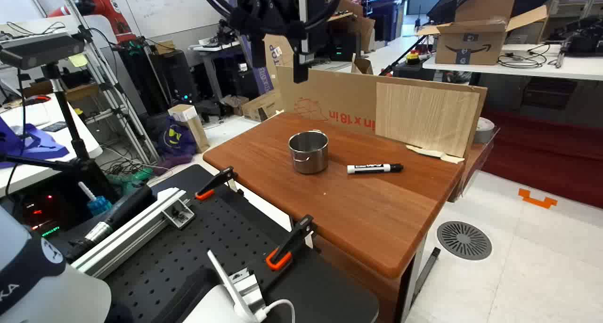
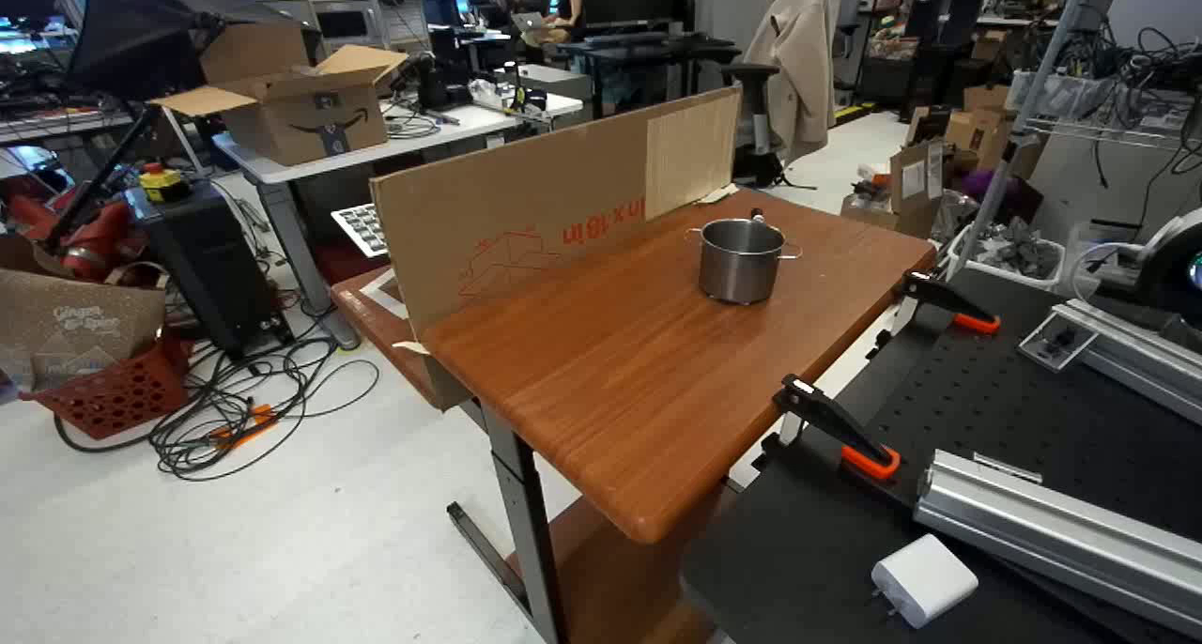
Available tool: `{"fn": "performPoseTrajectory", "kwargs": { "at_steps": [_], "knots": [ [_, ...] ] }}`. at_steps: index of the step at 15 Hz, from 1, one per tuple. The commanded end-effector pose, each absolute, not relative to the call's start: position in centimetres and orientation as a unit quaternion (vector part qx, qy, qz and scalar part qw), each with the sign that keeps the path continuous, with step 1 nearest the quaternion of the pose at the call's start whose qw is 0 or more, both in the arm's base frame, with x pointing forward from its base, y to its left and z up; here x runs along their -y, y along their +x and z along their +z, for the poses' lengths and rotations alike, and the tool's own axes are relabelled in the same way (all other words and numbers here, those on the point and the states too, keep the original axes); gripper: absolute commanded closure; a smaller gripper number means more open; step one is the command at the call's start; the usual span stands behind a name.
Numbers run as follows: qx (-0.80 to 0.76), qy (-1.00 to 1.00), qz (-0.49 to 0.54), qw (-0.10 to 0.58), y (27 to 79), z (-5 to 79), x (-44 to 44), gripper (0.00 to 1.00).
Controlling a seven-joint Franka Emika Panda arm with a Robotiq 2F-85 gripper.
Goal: Put the marker inside the pot
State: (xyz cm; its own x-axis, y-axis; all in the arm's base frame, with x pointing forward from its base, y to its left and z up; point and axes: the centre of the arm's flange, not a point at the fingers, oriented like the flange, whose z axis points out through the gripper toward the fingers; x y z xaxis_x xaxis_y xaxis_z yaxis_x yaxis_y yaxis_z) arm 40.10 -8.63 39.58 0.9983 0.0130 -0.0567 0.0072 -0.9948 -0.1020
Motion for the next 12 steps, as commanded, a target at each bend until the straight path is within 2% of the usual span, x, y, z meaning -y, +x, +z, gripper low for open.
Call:
{"fn": "performPoseTrajectory", "kwargs": {
  "at_steps": [1, 7, 12],
  "knots": [
    [0.005, -0.998, 0.029, 0.051, 40.1, 39.6, 8.6, 0.00],
    [-0.001, -0.998, 0.022, 0.056, 40.6, 39.5, 8.7, 0.00],
    [-0.064, -0.994, 0.002, 0.088, 45.6, 38.7, 9.1, 0.00]
  ]
}}
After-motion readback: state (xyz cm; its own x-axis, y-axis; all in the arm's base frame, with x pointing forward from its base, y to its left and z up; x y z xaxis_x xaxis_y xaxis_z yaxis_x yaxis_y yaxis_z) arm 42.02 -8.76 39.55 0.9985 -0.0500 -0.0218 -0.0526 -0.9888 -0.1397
